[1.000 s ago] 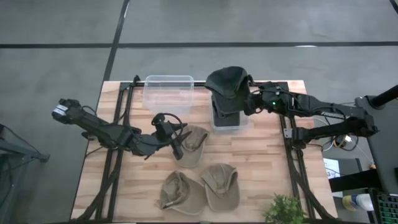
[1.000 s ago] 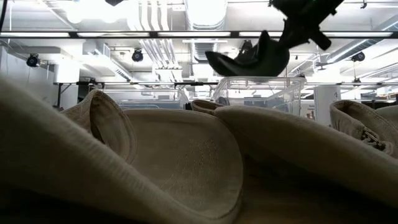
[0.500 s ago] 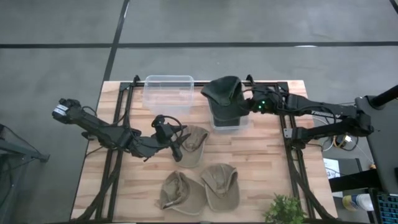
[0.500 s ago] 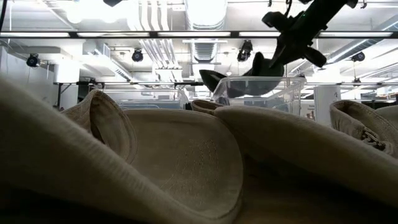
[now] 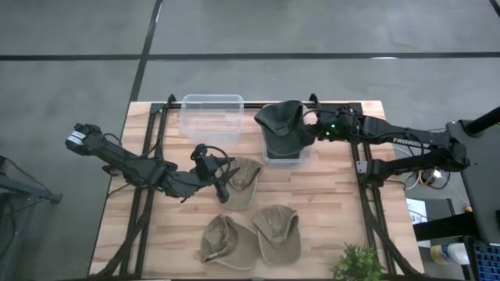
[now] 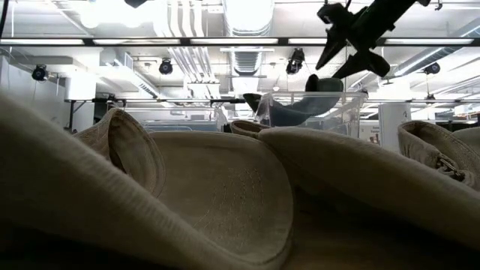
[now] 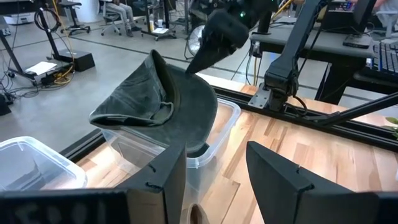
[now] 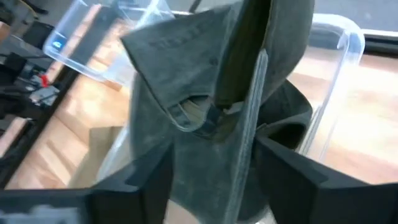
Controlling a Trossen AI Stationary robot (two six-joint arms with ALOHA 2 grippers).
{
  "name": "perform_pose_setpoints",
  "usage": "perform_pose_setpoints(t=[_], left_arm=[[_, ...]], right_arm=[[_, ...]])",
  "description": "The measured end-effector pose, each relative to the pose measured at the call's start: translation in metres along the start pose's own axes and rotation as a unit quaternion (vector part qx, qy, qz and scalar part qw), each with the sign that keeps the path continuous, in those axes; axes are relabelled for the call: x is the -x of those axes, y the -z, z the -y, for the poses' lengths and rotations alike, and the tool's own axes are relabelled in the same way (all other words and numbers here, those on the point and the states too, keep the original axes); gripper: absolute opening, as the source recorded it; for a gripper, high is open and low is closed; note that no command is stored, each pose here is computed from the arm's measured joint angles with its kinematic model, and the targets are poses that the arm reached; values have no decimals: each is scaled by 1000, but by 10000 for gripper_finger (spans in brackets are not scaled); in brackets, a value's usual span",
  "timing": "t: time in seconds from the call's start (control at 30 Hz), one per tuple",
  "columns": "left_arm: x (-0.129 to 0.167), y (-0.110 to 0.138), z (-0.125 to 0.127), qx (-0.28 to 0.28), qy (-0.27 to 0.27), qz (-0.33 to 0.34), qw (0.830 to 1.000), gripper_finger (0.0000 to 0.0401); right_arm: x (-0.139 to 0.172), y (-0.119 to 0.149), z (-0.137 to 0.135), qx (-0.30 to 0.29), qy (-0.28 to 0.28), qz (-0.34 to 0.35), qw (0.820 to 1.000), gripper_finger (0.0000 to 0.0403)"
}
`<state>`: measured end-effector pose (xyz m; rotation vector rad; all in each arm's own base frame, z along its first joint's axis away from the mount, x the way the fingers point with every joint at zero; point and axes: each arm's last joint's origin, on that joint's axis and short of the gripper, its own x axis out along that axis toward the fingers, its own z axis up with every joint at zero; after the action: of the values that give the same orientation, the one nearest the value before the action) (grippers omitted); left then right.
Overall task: Pick & Place hat
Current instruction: Put the gray cap into the right transparent bin, then put the bottom right light brown cap into the left transparent bin
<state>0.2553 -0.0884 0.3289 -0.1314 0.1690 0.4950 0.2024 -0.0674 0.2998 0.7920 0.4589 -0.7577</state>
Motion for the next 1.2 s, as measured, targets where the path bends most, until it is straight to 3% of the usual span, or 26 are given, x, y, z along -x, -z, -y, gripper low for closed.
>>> perform_pose_setpoints(t=[0.27, 0.57, 0.9, 1.2], left_arm=[[0, 1, 0, 0, -1, -3, 1000, 160], [0, 1, 0, 3, -1, -3, 1000, 160], [0, 1, 0, 8, -1, -4, 1000, 160], [0, 1, 0, 13, -2, -5, 1000, 160]], right_arm=[[28, -8, -2, -3, -61, 15, 998, 307], [58, -4, -8, 19, -131, 17, 991, 326], [68, 31, -33, 52, -231, -113, 965, 325], [67, 89, -59, 70, -207, -236, 947, 325]])
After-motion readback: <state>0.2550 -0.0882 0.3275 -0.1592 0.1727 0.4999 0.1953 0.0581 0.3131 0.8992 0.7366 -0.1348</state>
